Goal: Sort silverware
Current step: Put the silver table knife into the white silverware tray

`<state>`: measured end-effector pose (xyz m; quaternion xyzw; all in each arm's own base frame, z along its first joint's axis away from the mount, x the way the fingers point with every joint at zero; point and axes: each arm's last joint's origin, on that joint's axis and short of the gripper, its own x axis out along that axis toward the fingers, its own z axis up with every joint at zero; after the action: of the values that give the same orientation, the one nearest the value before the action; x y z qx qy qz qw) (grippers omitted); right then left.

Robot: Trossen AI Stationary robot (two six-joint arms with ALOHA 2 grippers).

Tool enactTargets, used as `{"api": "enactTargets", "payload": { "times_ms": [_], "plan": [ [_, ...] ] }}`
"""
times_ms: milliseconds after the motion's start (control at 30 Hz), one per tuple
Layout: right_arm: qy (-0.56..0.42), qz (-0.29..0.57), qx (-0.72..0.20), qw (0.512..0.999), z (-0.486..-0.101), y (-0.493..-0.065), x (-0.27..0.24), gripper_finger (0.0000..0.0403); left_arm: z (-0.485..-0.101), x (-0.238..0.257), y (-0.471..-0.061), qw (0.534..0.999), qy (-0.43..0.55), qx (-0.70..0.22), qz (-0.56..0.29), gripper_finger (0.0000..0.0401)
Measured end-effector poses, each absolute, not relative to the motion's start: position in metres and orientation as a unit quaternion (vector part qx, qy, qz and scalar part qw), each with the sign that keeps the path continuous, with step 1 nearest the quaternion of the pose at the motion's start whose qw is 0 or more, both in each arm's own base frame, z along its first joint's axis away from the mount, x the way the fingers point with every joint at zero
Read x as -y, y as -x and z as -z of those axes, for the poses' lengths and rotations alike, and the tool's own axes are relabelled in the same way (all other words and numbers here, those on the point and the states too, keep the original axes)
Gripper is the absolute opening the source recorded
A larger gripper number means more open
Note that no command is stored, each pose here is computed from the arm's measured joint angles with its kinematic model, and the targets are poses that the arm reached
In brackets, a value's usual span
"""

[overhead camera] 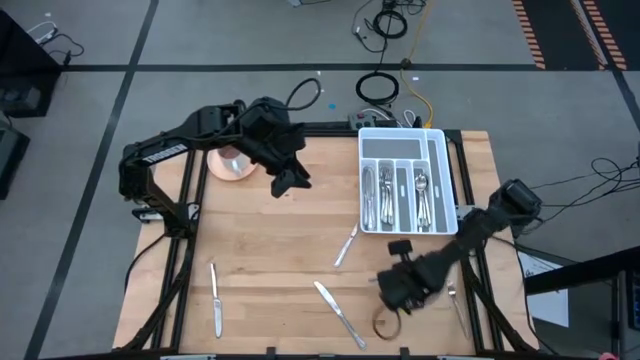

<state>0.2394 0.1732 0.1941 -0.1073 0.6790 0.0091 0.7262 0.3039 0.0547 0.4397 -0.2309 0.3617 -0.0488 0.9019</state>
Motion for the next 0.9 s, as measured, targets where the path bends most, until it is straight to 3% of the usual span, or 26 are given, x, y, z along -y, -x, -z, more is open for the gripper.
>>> {"api": "enactTargets", "payload": {
  "times_ms": [300,533,700,900],
  "plan": [
    [0.190,-0.012,-0.688,0.701,-0.204,-0.283,-0.090,0.0000,-0.443,-0.054,-0.296,0.903,0.218,-0.367,0.042,0.0158],
    [0.301,-0.084,-0.690,0.654,-0.222,-0.292,-0.031,0.0000,-0.449,-0.053,-0.283,0.908,0.203,-0.365,0.011,0.0158],
    [0.426,-0.142,-0.682,0.577,-0.239,-0.283,0.010,0.0000,-0.456,-0.052,-0.273,0.915,0.193,-0.354,-0.013,0.0158],
    [0.506,-0.243,-0.667,0.490,-0.250,-0.272,0.048,0.0000,-0.463,-0.052,-0.263,0.922,0.178,-0.341,-0.049,0.0158]
  ]
}}
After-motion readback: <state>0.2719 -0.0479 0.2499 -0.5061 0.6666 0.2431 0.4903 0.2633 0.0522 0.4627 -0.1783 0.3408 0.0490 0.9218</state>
